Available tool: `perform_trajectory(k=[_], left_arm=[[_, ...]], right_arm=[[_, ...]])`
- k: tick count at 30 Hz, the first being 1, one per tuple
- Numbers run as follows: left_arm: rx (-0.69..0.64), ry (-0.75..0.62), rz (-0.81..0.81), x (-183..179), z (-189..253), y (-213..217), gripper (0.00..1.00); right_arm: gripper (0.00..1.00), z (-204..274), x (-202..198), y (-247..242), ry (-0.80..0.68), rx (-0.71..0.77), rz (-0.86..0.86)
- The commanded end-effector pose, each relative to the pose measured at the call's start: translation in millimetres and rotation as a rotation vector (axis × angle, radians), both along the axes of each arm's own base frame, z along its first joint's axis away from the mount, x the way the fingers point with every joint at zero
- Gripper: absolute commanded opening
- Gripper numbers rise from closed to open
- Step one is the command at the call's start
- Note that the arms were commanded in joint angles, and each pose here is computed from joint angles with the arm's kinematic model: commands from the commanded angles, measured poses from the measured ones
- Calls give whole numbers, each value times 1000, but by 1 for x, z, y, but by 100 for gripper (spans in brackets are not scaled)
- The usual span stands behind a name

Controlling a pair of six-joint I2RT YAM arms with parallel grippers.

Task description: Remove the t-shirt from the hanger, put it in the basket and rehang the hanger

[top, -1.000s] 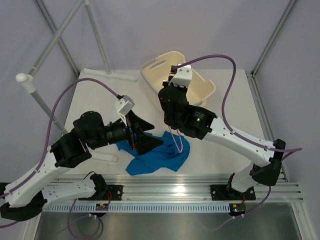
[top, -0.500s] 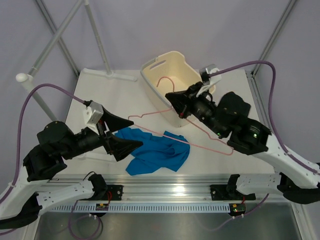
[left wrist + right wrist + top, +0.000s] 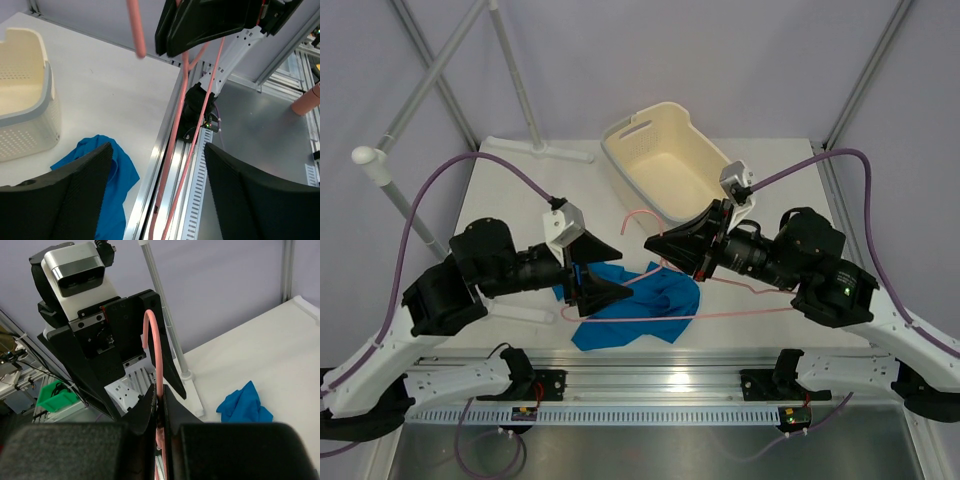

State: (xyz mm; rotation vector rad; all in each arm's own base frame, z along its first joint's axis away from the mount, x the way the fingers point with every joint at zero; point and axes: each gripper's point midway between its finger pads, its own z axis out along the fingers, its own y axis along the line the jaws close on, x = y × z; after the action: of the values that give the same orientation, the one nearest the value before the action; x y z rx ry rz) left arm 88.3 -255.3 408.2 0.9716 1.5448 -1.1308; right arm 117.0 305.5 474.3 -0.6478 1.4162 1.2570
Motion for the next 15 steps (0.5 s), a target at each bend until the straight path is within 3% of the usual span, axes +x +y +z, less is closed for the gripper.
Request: perform_trajectory(k=[1, 4, 10, 12, 13, 14, 15], left_arm=[[-14, -21, -91, -11, 7, -8, 73], [1, -9, -124, -14, 1, -13, 57], [1, -1, -174, -20, -4, -17, 46], [-2, 8, -200, -24, -5, -19, 37], [-3, 10, -203, -25, -6, -20, 31], [-3, 12, -211, -26, -6, -20, 16], [-6, 10, -209, -25, -5, -20, 7]], right_arm=[[0, 17, -13, 3, -29, 67, 65], [0, 18, -12, 4, -34, 73, 65], [0, 14, -9, 4, -42, 76, 52], [0, 15, -8, 5, -41, 81, 46], [0, 16, -8, 5, -43, 85, 44], [0, 16, -8, 6, -42, 81, 47], [0, 15, -8, 7, -39, 79, 51]])
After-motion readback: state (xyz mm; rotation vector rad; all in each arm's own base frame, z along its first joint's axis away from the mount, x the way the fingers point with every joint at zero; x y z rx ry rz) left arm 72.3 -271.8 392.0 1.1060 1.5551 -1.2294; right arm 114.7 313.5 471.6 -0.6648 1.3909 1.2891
